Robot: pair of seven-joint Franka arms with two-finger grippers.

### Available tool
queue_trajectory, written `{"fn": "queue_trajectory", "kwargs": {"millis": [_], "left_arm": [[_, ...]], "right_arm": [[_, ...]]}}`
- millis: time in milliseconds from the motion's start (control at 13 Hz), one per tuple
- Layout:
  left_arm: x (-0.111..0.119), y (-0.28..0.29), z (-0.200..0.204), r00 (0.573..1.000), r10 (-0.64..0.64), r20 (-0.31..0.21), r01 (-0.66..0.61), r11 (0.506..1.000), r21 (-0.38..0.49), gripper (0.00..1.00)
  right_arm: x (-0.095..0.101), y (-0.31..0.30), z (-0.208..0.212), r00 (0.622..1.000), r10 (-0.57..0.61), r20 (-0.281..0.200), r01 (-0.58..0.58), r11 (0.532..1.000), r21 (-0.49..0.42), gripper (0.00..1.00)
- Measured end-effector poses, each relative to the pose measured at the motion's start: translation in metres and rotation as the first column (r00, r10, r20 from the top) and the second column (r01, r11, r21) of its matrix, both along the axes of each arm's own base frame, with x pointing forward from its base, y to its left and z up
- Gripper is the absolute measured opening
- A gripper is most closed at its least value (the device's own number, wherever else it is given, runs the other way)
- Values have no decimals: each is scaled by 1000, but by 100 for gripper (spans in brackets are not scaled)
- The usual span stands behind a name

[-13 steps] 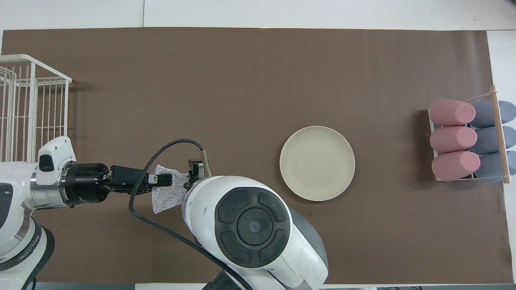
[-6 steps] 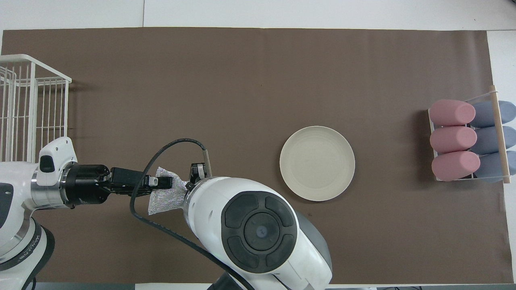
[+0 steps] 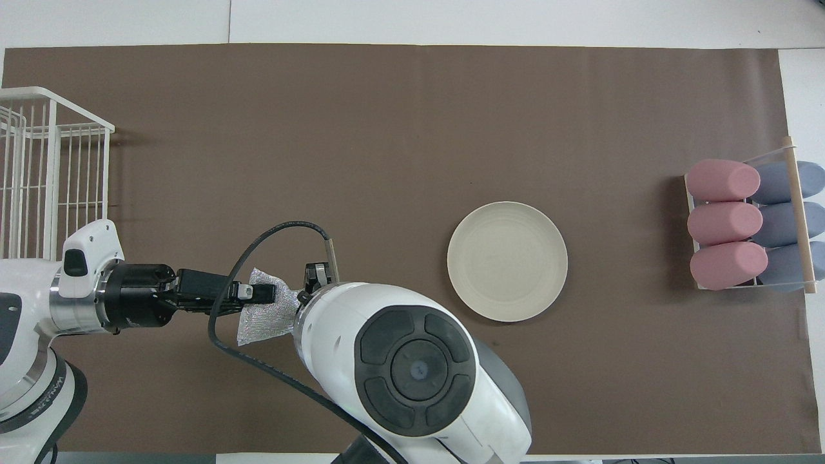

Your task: Wipe plate with sponge

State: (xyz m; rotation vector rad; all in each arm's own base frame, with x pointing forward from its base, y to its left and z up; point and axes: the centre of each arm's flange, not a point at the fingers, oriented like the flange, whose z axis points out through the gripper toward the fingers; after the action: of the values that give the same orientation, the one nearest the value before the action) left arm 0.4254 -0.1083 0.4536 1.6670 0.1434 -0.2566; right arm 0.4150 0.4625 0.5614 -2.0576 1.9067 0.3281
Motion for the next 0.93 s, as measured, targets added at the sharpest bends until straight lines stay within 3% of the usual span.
{"fn": "queue_trajectory", "kwargs": {"millis": [231, 617, 771, 926], "left_arm": [[-1, 3, 8, 1000, -27, -9, 27, 998, 58, 35], [-2, 4, 12, 999, -29, -15, 30, 997, 73, 100], [-2, 5, 12, 999, -31, -15, 32, 996, 80, 100], [-2, 7, 8, 999, -33, -8, 33, 991, 132, 100]], "right_arm": [[-2, 1, -2, 1000, 3, -4, -3, 1000, -4, 2], [-5, -9, -6, 999, 43, -7, -44, 995, -95, 2], [-5, -16, -8, 997, 74, -7, -74, 989, -129, 2], [11, -41, -20, 991, 135, -6, -134, 978, -161, 2]]}}
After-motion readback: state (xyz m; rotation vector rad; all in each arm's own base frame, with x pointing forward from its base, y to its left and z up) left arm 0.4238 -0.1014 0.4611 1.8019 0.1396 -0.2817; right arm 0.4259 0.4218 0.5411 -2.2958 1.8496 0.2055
